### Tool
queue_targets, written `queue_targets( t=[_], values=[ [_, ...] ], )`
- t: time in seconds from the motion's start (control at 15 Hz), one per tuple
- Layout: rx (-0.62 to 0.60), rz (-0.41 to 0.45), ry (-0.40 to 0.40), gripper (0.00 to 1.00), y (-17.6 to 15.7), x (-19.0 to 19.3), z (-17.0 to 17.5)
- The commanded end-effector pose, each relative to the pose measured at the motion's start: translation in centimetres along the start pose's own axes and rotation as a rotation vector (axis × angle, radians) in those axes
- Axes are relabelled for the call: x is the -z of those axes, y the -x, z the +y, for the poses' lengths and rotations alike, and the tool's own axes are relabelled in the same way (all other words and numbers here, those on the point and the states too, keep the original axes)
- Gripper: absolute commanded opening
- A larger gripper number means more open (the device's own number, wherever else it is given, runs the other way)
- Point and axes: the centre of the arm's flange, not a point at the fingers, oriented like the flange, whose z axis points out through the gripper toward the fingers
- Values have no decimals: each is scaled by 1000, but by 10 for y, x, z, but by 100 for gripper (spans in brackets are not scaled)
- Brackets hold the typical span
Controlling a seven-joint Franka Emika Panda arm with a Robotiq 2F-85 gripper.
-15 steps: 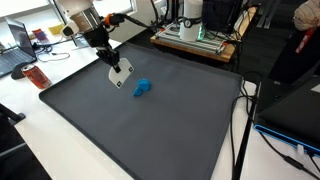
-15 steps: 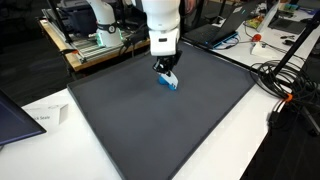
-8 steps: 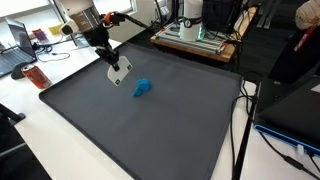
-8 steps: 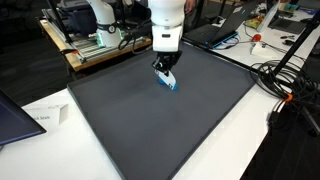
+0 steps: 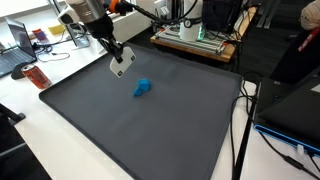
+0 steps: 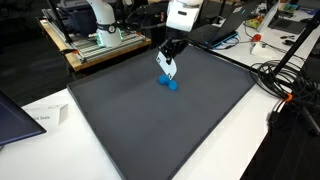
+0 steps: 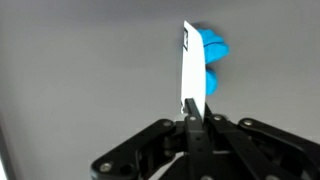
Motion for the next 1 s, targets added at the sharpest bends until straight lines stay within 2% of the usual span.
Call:
queue_targets(
  t=[0.0,0.13,0.33,0.47,0.6,0.93],
  values=[
    [-110,-35,129,1,-11,18,-20],
    [-162,-20,200,1,-18,19,-32],
    [-221,16,250,1,-23,11,-50],
    [-271,29,276,1,-25,-7,-61],
    [-318,7,304,1,-28,-29,-68],
    [-404,36,470,1,-29,-74,-75]
  ],
)
